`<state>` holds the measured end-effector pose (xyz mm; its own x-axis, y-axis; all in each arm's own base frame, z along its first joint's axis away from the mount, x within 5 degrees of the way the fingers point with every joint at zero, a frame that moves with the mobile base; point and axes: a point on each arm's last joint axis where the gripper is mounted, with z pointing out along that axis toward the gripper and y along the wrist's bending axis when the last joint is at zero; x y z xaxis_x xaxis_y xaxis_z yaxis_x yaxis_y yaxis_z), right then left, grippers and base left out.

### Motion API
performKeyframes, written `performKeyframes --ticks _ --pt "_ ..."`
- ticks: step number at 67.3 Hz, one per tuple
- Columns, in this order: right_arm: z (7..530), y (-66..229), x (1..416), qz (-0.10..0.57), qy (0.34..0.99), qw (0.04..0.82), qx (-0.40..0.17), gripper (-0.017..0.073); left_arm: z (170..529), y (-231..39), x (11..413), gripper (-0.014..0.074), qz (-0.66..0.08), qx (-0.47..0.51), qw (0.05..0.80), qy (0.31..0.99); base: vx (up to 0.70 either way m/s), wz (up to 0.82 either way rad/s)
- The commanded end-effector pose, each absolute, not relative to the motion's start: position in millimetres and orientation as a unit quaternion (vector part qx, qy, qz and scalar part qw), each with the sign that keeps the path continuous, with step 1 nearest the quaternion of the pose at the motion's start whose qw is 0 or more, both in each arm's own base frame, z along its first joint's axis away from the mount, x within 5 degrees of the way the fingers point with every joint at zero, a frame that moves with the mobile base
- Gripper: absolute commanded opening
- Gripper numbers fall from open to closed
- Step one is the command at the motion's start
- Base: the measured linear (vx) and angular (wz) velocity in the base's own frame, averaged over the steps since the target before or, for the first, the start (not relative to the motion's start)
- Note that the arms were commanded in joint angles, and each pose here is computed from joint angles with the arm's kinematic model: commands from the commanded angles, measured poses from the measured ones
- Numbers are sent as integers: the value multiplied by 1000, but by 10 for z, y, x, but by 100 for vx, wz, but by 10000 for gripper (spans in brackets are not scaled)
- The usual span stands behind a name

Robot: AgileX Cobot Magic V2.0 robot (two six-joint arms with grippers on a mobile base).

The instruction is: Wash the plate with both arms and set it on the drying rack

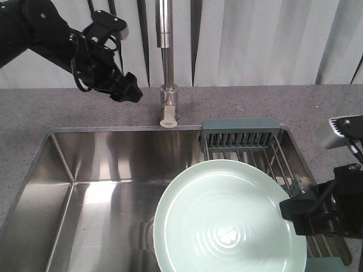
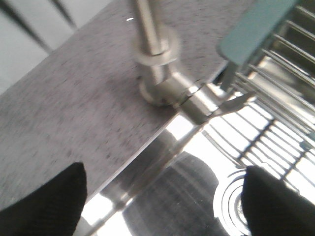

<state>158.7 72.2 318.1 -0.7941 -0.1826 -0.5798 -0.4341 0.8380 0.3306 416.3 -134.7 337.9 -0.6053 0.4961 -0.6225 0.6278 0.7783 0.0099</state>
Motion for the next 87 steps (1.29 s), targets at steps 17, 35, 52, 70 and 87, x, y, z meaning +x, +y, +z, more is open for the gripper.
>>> performKeyframes --ticks 17,35,52,70,87 --pt "3311 735 1601 242 905 310 -163 -4 3837 -852 3554 587 -65 162 370 912 0 0" --pt "3311 735 1601 242 905 310 -163 -4 3912 -677 2802 587 -77 123 422 895 0 0" --pt "3311 735 1601 242 905 310 -163 -4 3837 -507 2004 587 -81 119 449 882 0 0" --pt "3311 735 1601 242 905 310 -163 -4 3651 -351 1276 587 -84 118 486 862 0 0" --pt "3311 735 1601 242 905 310 -163 -4 3400 -240 751 587 -87 118 518 842 0 0"
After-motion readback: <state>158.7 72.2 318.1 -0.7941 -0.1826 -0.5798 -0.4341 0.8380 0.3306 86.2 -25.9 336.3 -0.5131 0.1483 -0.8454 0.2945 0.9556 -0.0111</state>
